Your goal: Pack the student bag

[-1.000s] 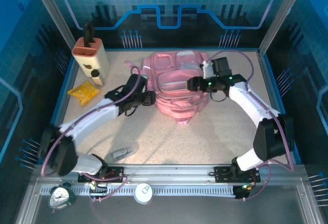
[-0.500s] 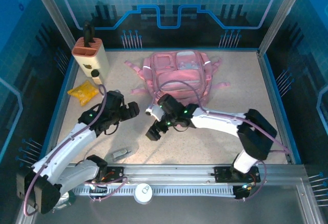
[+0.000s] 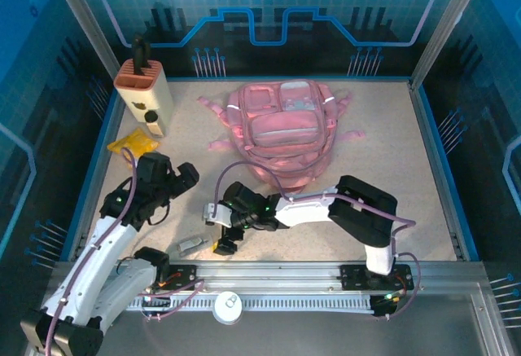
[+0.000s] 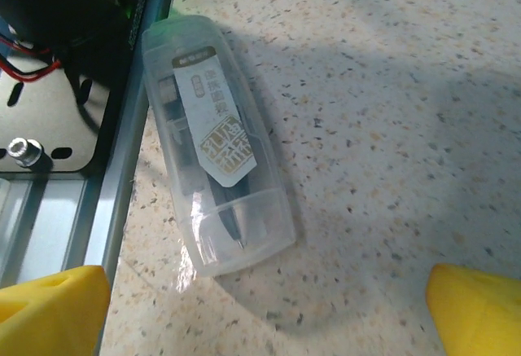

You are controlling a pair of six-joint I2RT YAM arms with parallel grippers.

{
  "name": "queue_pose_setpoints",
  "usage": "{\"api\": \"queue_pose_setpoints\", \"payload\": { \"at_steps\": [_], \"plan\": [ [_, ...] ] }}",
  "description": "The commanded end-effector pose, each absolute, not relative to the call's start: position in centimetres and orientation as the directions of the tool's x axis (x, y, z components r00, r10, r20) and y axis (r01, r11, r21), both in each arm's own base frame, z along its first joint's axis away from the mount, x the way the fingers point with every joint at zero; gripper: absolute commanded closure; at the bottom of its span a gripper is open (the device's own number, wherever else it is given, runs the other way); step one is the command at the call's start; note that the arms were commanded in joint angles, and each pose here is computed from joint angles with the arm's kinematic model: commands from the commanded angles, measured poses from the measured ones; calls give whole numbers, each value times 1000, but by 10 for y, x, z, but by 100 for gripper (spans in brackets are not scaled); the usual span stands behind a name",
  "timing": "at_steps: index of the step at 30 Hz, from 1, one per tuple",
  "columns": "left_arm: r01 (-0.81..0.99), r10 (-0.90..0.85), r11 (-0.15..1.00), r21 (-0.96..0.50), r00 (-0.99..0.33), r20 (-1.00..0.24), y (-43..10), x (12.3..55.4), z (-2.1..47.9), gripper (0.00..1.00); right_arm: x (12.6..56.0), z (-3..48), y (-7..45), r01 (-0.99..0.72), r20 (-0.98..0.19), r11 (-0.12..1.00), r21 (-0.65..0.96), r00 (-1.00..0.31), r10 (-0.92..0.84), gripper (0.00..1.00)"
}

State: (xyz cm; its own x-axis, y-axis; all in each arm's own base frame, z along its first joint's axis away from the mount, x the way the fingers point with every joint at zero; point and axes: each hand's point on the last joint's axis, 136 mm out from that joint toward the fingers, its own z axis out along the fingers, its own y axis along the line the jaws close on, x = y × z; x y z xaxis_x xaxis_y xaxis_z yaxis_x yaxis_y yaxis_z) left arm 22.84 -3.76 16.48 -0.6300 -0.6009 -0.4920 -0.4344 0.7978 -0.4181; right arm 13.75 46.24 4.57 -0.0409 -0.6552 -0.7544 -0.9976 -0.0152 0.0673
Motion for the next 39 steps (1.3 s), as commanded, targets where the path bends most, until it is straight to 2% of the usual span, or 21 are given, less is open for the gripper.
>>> {"api": "queue_pose_setpoints", "payload": {
  "at_steps": [1,5,12,22,31,39],
  "plan": [
    [-480,-622,782,-397,-629,-466,-31,217,155,1,131,49,487,-995,-800,-97,-33,84,-594,0],
    [-480,-626,779,-402,-624,-468,-31,217,156,1,129,43,492,-991,-807,-121,-56,116,-579,1],
    [-481,-633,774,-411,-615,-470,-31,218,158,1,131,31,503,-983,-792,-149,-106,174,-586,11],
    [-483,-646,762,-430,-611,-458,-33,220,154,1,120,18,506,-966,-763,-219,-137,243,-599,31],
    [-485,-651,758,-437,-606,-457,-34,222,154,1,119,25,499,-961,-768,-218,-170,268,-582,47],
    [-471,-646,761,-446,-606,-464,-36,225,159,1,125,41,493,-969,-789,-178,-169,241,-565,53]
  ]
}}
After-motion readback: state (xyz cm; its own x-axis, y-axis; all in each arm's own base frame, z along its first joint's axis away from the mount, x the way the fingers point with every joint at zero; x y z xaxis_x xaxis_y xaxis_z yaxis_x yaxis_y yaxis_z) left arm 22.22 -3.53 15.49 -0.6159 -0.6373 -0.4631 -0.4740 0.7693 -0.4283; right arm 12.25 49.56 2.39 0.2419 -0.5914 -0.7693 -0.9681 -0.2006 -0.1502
